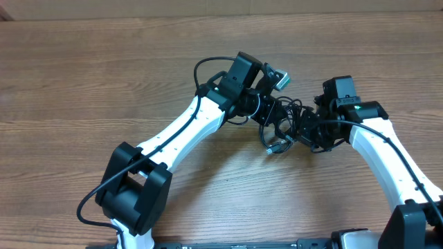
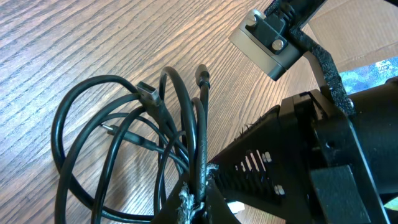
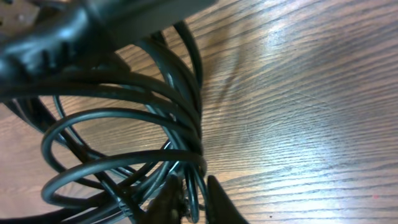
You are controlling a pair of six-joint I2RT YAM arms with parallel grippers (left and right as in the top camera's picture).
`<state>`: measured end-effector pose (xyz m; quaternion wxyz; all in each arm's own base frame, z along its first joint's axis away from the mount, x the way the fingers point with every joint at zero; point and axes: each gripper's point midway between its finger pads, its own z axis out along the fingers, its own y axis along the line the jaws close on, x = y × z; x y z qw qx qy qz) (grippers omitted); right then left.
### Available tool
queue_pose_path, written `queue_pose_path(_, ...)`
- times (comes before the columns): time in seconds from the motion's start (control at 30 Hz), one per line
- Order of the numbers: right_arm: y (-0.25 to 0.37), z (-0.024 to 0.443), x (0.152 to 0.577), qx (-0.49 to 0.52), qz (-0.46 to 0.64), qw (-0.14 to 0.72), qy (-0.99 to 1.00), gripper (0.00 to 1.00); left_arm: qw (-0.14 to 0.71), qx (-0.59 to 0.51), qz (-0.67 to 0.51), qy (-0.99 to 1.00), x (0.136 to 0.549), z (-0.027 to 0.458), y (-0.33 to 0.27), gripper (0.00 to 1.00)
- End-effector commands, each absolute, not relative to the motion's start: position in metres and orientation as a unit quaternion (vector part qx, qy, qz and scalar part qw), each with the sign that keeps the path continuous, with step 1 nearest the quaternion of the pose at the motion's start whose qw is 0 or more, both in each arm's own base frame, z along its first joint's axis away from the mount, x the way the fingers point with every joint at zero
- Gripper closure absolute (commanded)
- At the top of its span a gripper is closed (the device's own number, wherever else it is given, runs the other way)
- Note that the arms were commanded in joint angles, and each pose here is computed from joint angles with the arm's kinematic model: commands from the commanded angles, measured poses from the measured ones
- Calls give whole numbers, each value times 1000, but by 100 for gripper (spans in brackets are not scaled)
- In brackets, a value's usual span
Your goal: Untangle cables
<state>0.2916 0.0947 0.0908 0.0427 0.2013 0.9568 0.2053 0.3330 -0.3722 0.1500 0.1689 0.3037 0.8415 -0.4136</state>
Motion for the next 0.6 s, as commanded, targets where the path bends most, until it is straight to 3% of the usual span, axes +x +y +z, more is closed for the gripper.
queue_pose_path(0.0,95,93,294,198,201,49,958,96,200,319,-432,819,332,187,-378,96)
queue_pose_path(0.33,78,86,286,208,151,45,965,96,206,310,-432,822,340,190,-369,96)
queue_pose_path(0.37,81,87,287,205,159,44,965,93,206,310,-432,822,340,190,-369,96)
queue_pose_path(0.47,93,92,287,179,193,41,964,71,206,310,-432,822,340,190,-369,96)
queue_pose_path(0.57,107,98,288,140,234,42,961,65,206,310,-431,822,340,190,-369,96)
